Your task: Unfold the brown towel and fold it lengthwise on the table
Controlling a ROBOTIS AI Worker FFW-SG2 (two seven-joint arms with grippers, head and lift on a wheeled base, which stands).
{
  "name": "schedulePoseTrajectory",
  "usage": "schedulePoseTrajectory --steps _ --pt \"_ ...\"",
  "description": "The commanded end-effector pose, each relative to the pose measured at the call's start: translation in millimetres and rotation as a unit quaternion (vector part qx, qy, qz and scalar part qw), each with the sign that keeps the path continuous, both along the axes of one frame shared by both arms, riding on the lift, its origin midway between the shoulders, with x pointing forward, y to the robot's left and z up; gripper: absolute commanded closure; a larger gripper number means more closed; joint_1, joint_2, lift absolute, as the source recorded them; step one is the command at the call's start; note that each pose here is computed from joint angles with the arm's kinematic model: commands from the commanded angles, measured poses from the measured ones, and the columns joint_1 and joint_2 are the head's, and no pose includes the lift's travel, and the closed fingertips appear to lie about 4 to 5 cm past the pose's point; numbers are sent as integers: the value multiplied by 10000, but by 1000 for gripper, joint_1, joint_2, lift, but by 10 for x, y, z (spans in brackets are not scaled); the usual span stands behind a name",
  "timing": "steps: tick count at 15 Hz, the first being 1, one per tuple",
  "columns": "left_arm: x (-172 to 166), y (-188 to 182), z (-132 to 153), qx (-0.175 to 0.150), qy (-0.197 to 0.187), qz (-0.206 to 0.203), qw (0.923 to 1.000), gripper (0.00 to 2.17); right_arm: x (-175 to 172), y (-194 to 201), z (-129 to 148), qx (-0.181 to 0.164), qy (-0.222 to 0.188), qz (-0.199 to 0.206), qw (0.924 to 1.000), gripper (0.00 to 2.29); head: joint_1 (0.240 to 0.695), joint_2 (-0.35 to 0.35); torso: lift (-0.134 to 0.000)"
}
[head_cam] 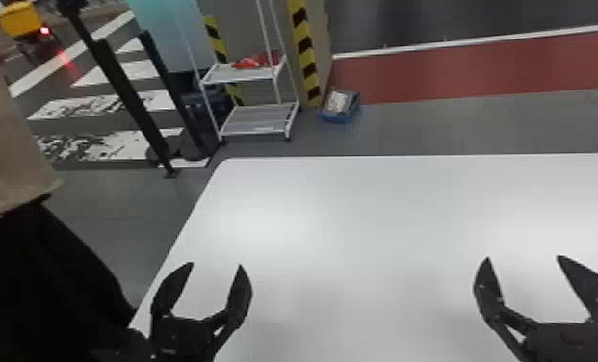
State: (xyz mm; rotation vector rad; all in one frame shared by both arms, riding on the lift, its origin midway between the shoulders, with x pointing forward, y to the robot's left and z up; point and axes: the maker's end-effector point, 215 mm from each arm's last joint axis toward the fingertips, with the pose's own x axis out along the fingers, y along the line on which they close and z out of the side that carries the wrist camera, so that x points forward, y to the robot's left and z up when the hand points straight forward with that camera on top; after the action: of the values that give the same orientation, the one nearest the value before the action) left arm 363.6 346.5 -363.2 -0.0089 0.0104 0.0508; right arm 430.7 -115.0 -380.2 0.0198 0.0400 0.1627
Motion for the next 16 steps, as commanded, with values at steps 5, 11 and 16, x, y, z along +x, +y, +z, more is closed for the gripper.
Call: schedulePoseTrajectory --steps 5,11,16 --pt "-5 -12 -8 -15 6 -5 10000 73 -6 -19 -1 -4 -2 -16 10000 124 695 319 -110" --pt "-12 -4 34 8 -45 5 10000 73 -9 -27 20 6 -17 -28 10000 127 695 317 -110" --pt "-22 -2 49 15 -51 14 10000 76 -10 -19 29 11 -24 -22 10000 127 695 318 -110"
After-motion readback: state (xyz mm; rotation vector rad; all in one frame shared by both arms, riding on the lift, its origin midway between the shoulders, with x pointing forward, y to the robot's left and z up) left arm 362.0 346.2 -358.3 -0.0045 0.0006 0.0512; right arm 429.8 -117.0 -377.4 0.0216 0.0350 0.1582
